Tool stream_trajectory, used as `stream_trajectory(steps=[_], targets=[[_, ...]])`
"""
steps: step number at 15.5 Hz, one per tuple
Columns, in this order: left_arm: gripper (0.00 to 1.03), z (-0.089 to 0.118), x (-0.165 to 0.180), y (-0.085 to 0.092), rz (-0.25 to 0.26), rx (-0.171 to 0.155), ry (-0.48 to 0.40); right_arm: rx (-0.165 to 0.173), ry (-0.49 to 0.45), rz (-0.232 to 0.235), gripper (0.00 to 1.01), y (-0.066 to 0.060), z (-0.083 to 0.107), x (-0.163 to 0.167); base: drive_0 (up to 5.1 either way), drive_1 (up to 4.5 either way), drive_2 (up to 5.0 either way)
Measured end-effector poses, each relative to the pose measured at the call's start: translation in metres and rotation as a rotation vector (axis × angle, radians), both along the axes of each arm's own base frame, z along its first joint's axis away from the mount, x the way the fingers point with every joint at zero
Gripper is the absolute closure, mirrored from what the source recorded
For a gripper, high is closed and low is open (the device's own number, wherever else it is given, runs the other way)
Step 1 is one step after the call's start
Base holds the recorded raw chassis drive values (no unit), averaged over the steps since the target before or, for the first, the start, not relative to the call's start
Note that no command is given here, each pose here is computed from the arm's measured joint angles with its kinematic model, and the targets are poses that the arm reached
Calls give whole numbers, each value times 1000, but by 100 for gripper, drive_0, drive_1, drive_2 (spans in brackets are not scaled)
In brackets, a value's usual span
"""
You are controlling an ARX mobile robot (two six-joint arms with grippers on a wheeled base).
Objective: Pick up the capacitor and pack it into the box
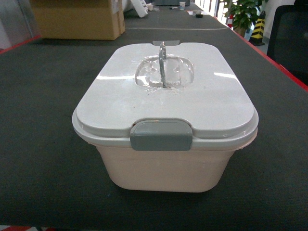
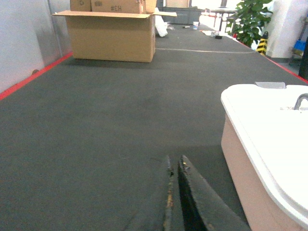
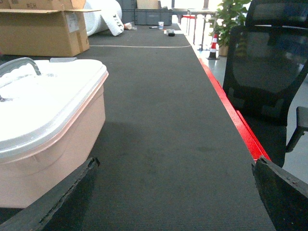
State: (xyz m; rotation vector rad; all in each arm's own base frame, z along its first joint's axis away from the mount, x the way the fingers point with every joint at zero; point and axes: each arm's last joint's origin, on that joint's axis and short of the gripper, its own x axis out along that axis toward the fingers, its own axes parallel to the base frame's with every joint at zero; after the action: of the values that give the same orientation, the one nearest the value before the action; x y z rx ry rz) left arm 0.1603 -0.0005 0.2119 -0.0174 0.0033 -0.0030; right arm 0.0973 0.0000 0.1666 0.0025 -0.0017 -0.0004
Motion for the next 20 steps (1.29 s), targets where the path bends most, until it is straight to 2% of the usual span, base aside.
stream_trajectory(steps=[4,12,15,20], targets=[[101,-12,-10,0,0,1,2,0,0,0,3,0,0,0,0,0,0],[101,-22,-20,0,0,1,4,0,0,0,3,0,0,0,0,0,0],[101,-40,-41,0,1,1,-22,0,0,0,3,0,0,0,0,0,0],[101,-41,-50,0,0,1,-16,0,0,0,3,0,0,0,0,0,0]])
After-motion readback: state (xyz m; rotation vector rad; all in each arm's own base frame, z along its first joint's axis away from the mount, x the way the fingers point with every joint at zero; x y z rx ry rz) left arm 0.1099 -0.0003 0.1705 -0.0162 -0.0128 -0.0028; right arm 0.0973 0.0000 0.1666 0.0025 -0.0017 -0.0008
